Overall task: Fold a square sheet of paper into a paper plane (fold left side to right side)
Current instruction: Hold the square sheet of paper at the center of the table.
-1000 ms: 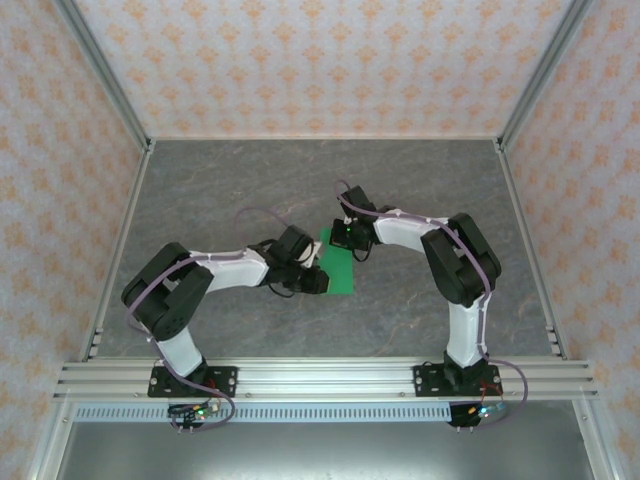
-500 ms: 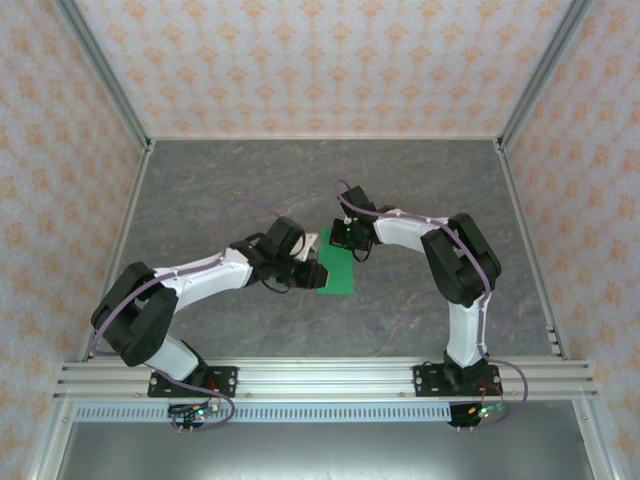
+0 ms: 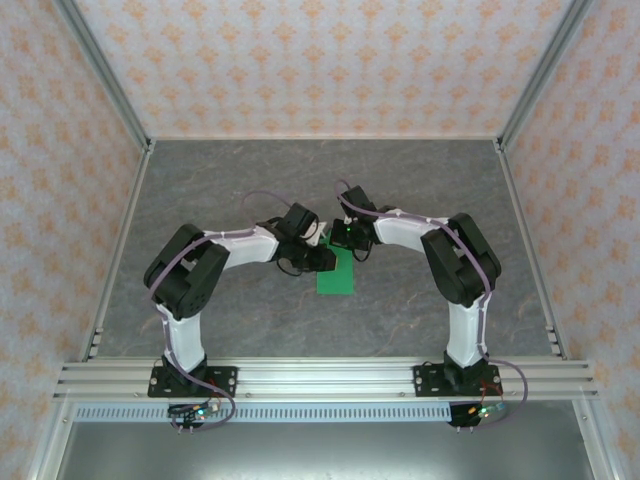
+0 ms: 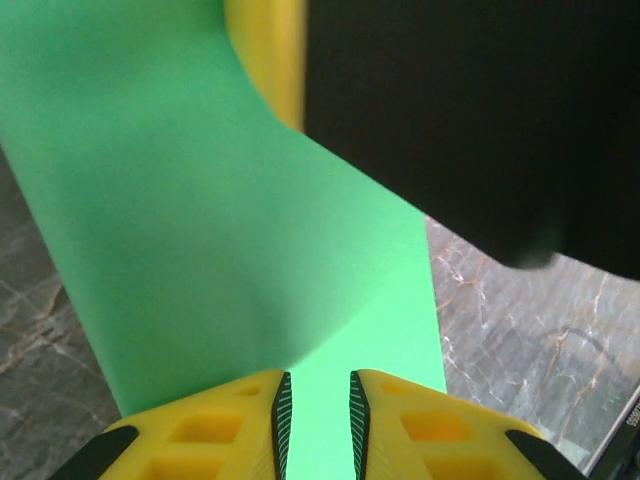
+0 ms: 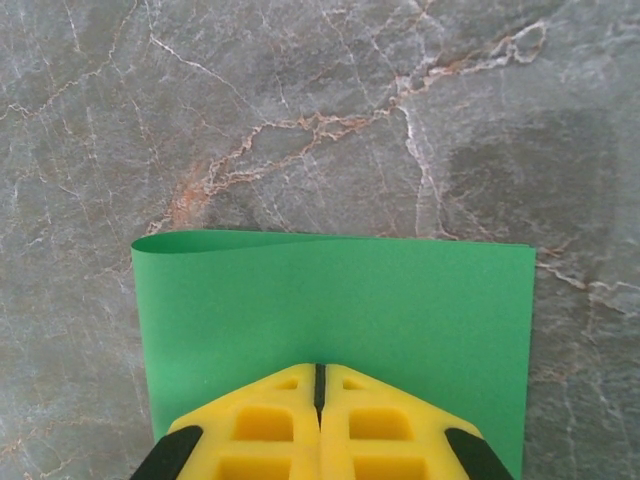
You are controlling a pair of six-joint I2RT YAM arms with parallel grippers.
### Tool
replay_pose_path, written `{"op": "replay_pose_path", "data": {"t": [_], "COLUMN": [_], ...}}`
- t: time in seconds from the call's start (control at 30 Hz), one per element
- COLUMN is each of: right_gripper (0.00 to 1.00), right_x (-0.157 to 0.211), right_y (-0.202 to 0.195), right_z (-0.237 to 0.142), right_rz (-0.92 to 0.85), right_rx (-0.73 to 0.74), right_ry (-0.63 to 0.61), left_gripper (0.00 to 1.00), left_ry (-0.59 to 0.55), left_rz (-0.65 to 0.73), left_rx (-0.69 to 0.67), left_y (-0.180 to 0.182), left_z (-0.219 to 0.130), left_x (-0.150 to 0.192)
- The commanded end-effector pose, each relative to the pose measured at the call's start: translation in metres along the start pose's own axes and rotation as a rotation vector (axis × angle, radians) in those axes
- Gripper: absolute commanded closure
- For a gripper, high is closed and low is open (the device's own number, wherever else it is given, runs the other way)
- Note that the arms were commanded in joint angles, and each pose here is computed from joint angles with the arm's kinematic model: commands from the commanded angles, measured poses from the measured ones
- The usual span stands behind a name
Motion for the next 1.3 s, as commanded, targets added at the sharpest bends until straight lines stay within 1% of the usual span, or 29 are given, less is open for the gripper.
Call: {"op": "replay_pose_path", "data": {"t": [0.0, 0.1, 0.23, 0.33, 0.43, 0.57, 0.7, 0.83, 1.03, 1.27], "right_gripper": [0.95, 0.95, 0.94, 0.93, 0.92, 0.94, 0.95, 0.96, 0.96, 0.96], "right_x": [0.008, -0.001, -0.013, -0.015, -0.005, 0.024, 0.058, 0.083, 0.099, 0.115], "right_y": [-0.017, -0.007, 0.007, 0.011, 0.004, -0.009, -0.018, -0.019, -0.034, -0.062], "right_z": [0.006, -0.007, -0.035, -0.059, -0.075, -0.084, -0.083, -0.071, -0.046, -0.033], "right_rz": [0.012, 0.000, -0.021, -0.026, -0.010, 0.017, 0.062, 0.093, 0.125, 0.124], "right_rx": [0.082, 0.056, 0.042, 0.034, 0.034, 0.026, -0.031, -0.075, -0.020, 0.123], "right_ry": [0.035, 0.000, -0.061, -0.107, -0.119, -0.093, -0.047, 0.011, 0.061, 0.115], "left_gripper": [0.74, 0.74, 0.74, 0.74, 0.74, 0.74, 0.74, 0.74, 0.74, 0.73], "left_ry": [-0.022, -0.001, 0.003, 0.000, -0.002, -0.003, -0.010, -0.019, -0.034, -0.067], "left_rz": [0.020, 0.007, -0.017, -0.026, -0.056, -0.059, -0.057, -0.055, -0.054, -0.048], "left_rx": [0.013, -0.005, -0.011, -0.028, -0.035, -0.036, -0.037, -0.041, -0.031, -0.006], "left_y": [-0.005, 0.002, 0.007, 0.012, 0.014, 0.013, 0.011, 0.010, 0.004, -0.011], "left_z": [0.001, 0.006, 0.010, 0.011, 0.013, 0.014, 0.012, 0.009, 0.004, -0.008], "left_x": [-0.003, 0.005, 0.015, 0.021, 0.023, 0.022, 0.020, 0.019, 0.014, 0.000]}}
Point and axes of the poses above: each hand's point on the last joint's axis, 136 mm out from that joint toward the fingers, its own z axis out along the fingers, its own y axis along the line the jaws close on, x = y × z, the point moved 7 cm from there along -z, back along the fingers, and after that the axes turned 4 degrees about z, right-handed, at the moved point
